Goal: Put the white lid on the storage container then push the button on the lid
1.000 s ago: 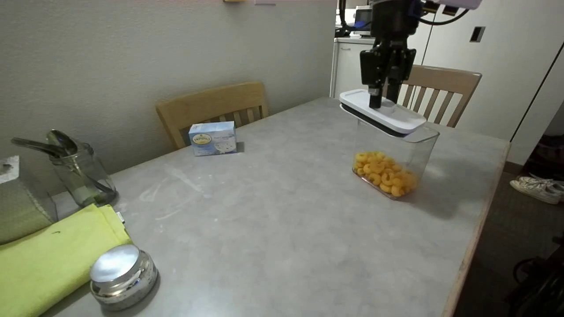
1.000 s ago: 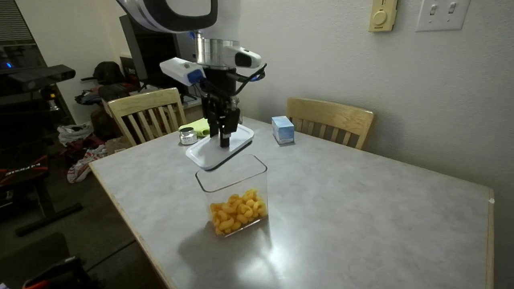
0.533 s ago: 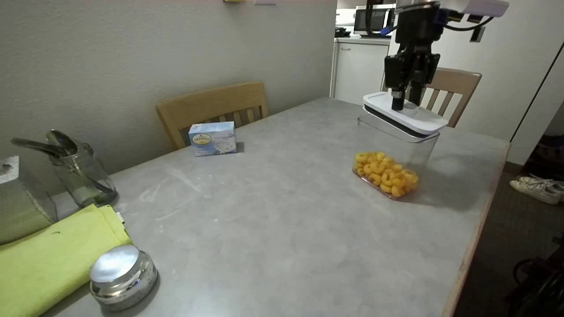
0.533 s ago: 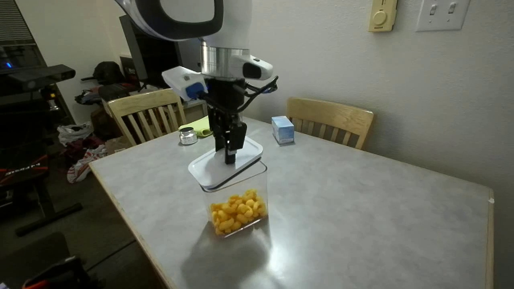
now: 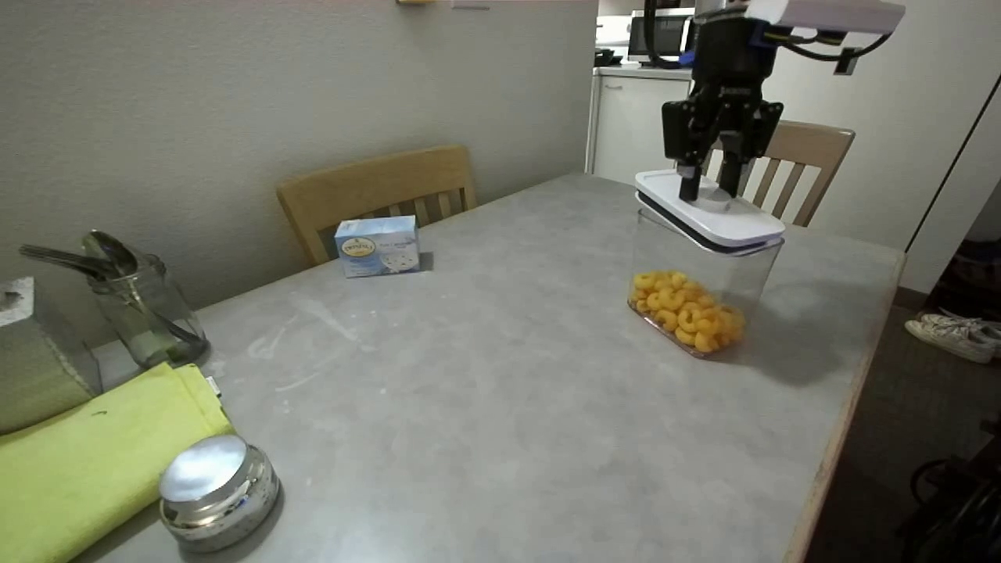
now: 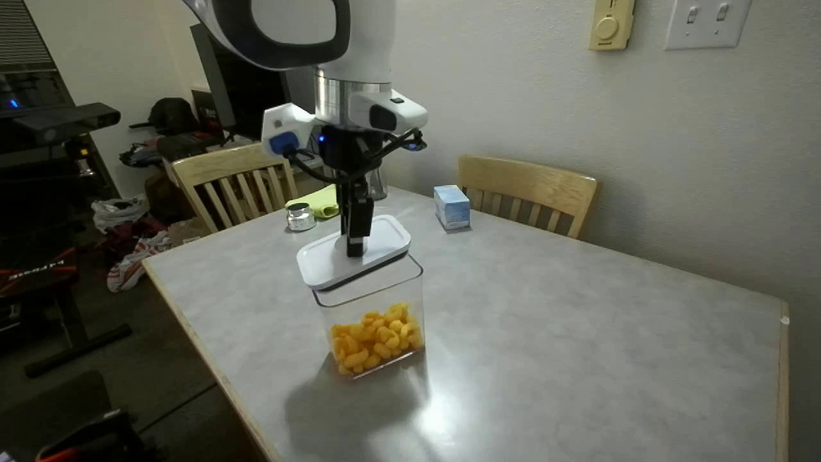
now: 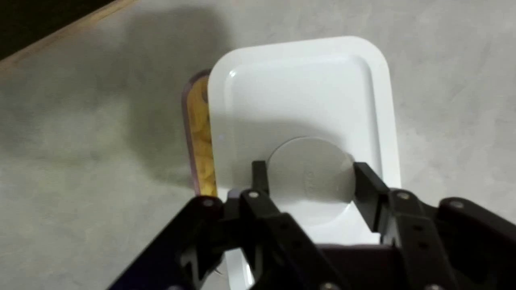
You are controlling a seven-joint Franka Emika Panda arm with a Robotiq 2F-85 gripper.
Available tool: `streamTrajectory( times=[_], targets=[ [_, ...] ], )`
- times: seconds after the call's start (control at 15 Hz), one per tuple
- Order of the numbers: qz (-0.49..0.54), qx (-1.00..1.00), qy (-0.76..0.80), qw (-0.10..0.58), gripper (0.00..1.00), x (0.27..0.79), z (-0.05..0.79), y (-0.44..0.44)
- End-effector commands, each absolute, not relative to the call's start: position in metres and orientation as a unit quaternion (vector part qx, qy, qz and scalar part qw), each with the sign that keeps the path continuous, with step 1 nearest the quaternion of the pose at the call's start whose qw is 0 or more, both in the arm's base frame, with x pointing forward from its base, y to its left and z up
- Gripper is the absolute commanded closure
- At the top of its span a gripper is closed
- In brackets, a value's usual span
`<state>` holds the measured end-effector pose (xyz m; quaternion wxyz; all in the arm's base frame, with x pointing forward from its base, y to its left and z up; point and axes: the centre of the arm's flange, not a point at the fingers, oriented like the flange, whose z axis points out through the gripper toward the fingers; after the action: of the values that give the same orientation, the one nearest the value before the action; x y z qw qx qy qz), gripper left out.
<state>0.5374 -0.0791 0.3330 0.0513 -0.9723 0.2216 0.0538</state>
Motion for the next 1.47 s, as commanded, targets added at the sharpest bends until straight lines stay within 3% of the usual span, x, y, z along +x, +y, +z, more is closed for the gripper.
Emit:
streamTrajectory(
  times=[0.0,0.93,1.4],
  targets=[
    [0.051,-0.969,0.233,0.058,0.71,0.542,0.318,-0.066],
    [0.035,-0.967,0.251,0.012,0.71,0.527,0.344,-0.086],
    [0.039,-0.962,0.269,0.033,0.71,0.521,0.329,-0.073]
  ],
)
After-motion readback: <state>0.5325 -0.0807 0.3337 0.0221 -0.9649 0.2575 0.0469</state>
